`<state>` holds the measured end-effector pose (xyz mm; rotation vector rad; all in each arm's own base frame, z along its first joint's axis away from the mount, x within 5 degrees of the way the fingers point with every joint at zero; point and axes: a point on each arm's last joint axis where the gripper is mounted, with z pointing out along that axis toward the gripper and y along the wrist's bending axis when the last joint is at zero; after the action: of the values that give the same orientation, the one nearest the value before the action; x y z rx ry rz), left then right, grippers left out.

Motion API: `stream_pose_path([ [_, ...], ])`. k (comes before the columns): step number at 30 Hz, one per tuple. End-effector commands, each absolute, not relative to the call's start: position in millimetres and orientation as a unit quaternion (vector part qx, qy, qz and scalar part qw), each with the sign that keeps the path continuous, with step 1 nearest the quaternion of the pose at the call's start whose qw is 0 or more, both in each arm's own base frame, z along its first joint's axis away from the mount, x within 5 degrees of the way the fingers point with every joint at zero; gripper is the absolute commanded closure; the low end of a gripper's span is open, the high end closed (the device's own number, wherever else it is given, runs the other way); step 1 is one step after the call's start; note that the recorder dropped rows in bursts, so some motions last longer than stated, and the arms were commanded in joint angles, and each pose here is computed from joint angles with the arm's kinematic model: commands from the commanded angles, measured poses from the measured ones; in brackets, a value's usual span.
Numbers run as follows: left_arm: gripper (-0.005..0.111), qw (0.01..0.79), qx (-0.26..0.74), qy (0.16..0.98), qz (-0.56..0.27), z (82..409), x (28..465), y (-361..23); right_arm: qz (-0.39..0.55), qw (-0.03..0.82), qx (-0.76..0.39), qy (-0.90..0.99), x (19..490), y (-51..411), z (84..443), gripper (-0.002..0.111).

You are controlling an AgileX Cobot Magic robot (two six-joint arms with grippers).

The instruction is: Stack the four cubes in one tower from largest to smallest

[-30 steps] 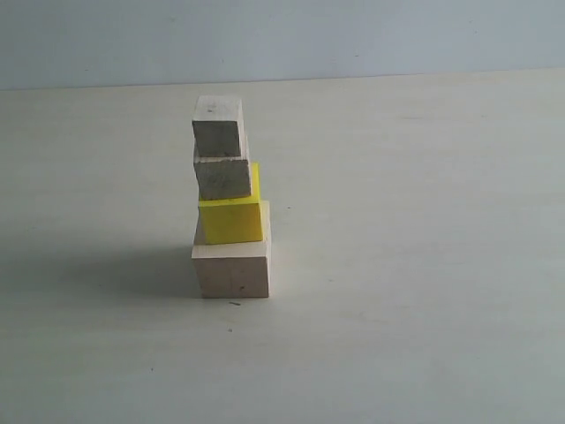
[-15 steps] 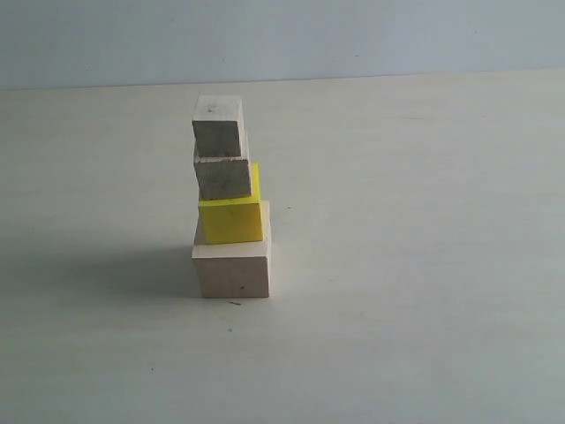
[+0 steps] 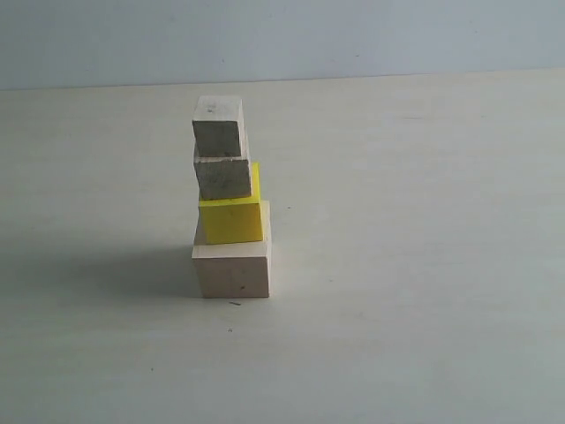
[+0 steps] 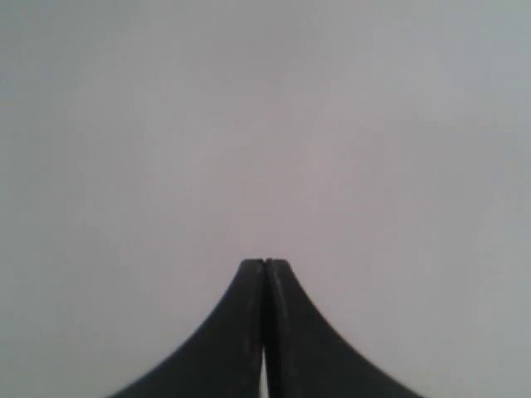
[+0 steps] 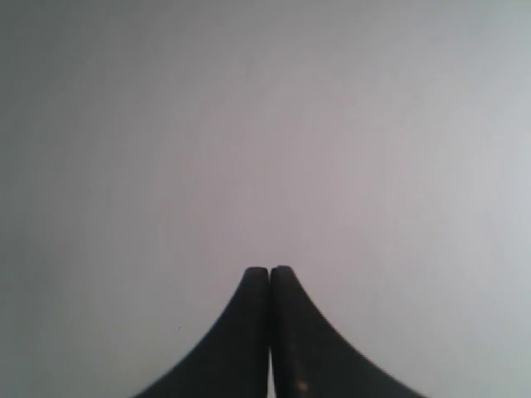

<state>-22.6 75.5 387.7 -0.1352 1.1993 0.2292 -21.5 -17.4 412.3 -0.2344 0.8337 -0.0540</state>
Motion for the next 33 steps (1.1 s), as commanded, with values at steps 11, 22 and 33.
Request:
stream_pose_path([
  [11,0.107,0.790,0.034,0.604,0.096,366.8,15.9,43.8,0.018,0.873,-0.068,0.483,8.4,-13.6,365.0,0.108],
  [22,0.107,0.785,0.035,0.615,0.068,358.5,19.3,39.2,0.117,0.817,-0.076,0.559,31.1,4.0,318.0,0.108],
  [33,0.107,0.777,0.025,0.626,0.059,356.0,19.3,40.1,0.147,0.810,-0.054,0.565,31.3,3.8,317.4,0.108],
])
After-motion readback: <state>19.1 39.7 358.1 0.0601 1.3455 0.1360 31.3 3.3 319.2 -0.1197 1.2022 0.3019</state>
